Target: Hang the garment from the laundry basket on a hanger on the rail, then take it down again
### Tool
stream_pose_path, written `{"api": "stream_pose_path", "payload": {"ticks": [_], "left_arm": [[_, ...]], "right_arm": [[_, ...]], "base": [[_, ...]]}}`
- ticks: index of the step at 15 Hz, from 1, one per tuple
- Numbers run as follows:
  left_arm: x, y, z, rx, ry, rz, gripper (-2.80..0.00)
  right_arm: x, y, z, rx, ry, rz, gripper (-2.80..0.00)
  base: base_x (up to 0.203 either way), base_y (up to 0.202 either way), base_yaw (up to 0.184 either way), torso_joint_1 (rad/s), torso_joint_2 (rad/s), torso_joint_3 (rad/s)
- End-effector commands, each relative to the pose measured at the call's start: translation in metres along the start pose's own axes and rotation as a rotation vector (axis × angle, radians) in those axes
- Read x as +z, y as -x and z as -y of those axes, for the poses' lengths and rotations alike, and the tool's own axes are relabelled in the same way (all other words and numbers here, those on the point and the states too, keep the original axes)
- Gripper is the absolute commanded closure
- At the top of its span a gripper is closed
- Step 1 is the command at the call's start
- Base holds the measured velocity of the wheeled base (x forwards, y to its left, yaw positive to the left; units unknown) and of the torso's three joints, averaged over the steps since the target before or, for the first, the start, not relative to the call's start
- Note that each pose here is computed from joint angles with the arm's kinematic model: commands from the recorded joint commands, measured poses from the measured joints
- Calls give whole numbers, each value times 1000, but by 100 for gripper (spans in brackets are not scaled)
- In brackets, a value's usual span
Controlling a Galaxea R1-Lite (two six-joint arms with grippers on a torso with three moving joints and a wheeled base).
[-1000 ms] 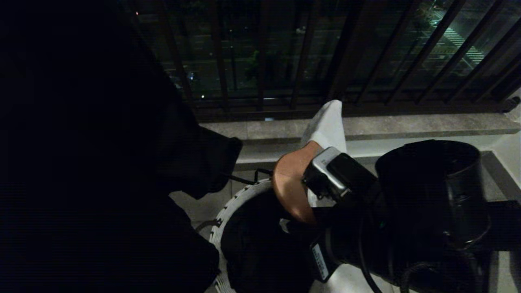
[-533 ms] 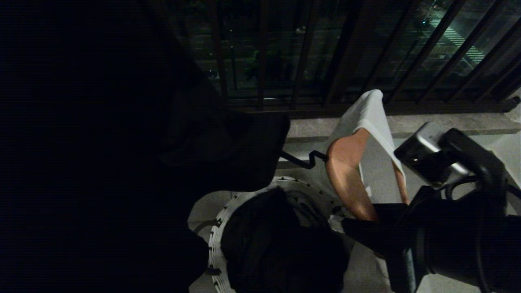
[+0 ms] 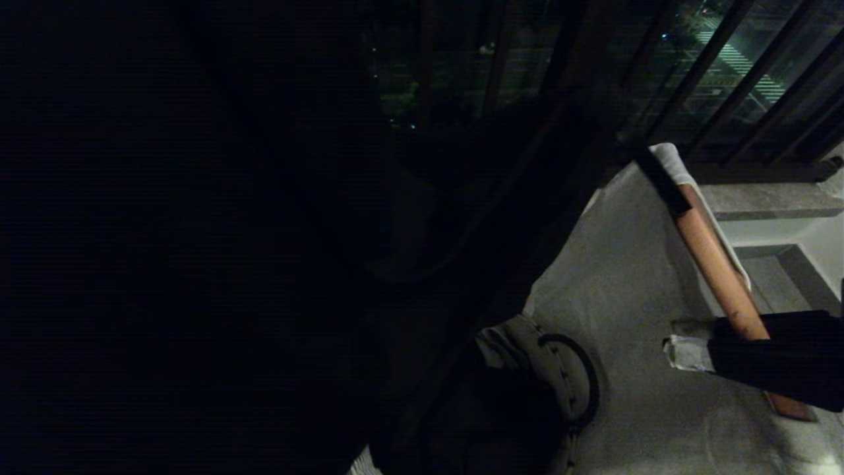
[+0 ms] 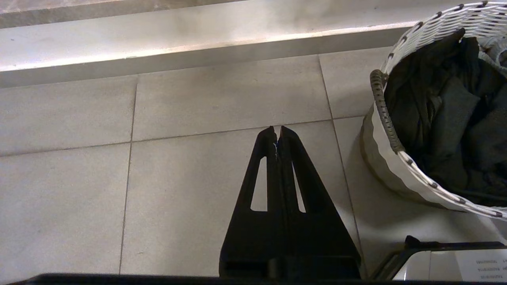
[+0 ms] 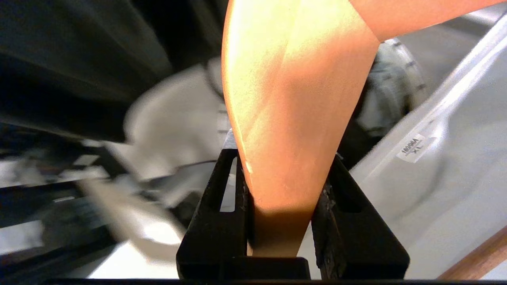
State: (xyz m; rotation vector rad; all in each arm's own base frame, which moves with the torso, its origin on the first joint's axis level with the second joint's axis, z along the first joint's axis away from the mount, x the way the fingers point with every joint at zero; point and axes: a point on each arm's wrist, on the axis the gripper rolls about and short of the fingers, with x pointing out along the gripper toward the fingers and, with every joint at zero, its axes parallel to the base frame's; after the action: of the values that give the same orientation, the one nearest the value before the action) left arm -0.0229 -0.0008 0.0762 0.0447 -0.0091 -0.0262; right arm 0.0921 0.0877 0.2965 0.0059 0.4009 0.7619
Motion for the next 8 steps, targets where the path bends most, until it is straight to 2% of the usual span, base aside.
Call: {"api": "stream_pose_path", "payload": {"ticks": [1, 3, 5, 8], "left_arm": [[-1, 0, 0, 0, 0, -2, 0], [-1, 0, 0, 0, 0, -2, 0], [-1, 0, 0, 0, 0, -2, 0], [-1, 0, 0, 0, 0, -2, 0]], "right_arm": [[6, 17, 4, 23, -35, 46, 0], [6, 22, 7, 33, -47, 47, 0], [4, 21, 12, -10, -64, 28, 0], [-6, 13, 18, -38, -85, -43, 0]], "base": [[0, 0, 0, 0, 0, 0], [0, 0, 0, 0, 0, 0], [0, 0, 0, 0, 0, 0], [0, 0, 0, 0, 0, 0]]}}
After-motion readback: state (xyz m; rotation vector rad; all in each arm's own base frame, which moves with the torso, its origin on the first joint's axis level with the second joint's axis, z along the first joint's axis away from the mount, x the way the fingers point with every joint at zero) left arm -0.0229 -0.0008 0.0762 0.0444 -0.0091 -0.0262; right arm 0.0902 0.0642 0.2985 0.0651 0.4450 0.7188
